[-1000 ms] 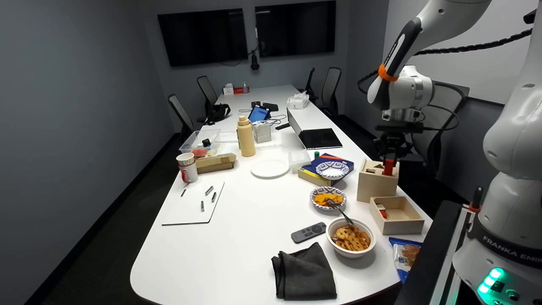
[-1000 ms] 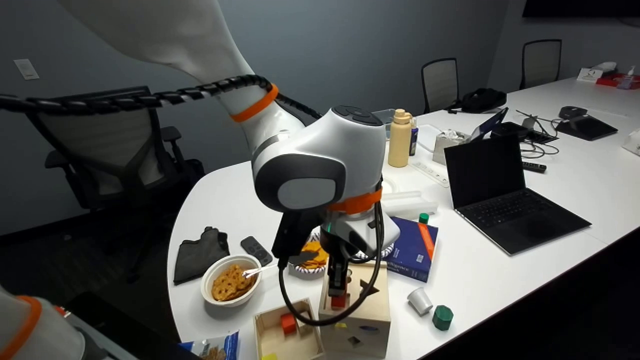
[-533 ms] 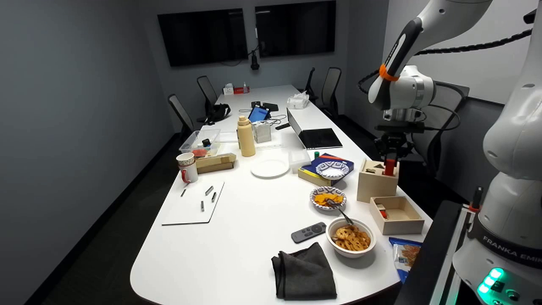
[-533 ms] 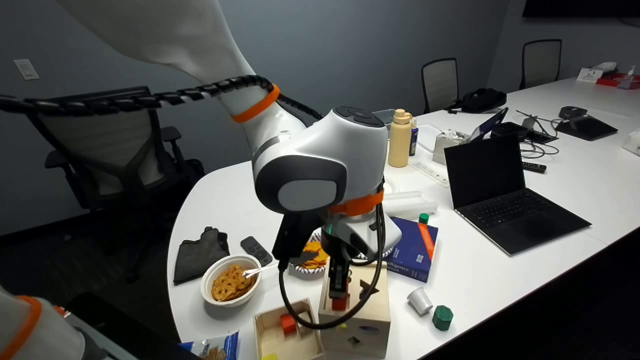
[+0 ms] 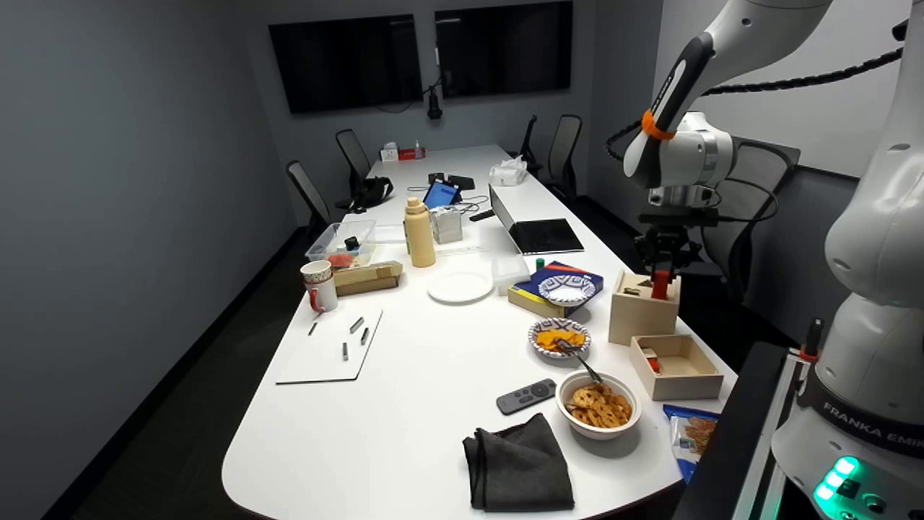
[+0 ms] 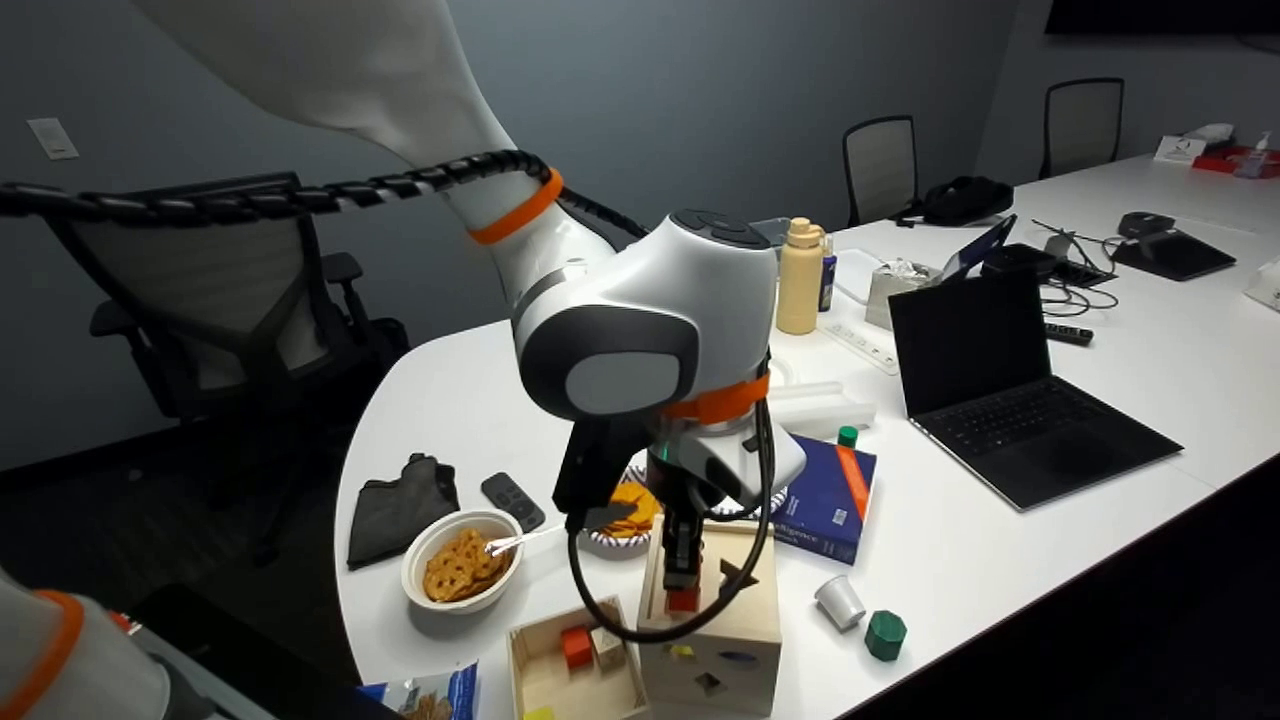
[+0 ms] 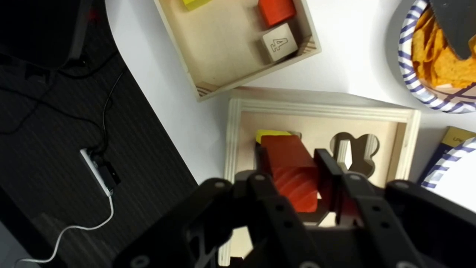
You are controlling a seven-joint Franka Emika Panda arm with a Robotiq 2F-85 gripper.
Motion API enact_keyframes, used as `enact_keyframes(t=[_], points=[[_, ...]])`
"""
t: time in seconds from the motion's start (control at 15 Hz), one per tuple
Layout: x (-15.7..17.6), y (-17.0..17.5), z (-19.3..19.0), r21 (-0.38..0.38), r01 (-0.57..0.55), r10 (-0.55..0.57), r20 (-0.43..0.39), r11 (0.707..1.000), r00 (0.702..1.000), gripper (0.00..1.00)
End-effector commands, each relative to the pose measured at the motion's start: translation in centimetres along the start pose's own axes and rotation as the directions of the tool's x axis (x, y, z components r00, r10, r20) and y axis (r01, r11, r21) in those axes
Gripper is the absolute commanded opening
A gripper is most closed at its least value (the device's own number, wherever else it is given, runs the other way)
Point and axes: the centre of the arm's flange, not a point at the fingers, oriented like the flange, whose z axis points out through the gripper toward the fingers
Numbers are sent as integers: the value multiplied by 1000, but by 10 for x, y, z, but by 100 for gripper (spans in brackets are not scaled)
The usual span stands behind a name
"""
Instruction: Pick up one orange block and put it inside the shape sorter
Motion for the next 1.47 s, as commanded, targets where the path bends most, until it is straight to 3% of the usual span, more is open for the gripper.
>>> enact_keyframes(t=[0.0,0.8,0.87,1.0,1.27,1.4], points=[[10,-4,0,6,5,-5,-3,1000,1000,8],[13,-5,10,0,4,-4,11,1000,1000,8],[13,-6,10,5,1,-1,15,1000,1000,58],[12,-5,8,13,-2,2,14,1000,1000,66],[12,-4,4,17,-2,1,13,1000,1000,98],[11,-3,4,20,-3,3,18,1000,1000,100]])
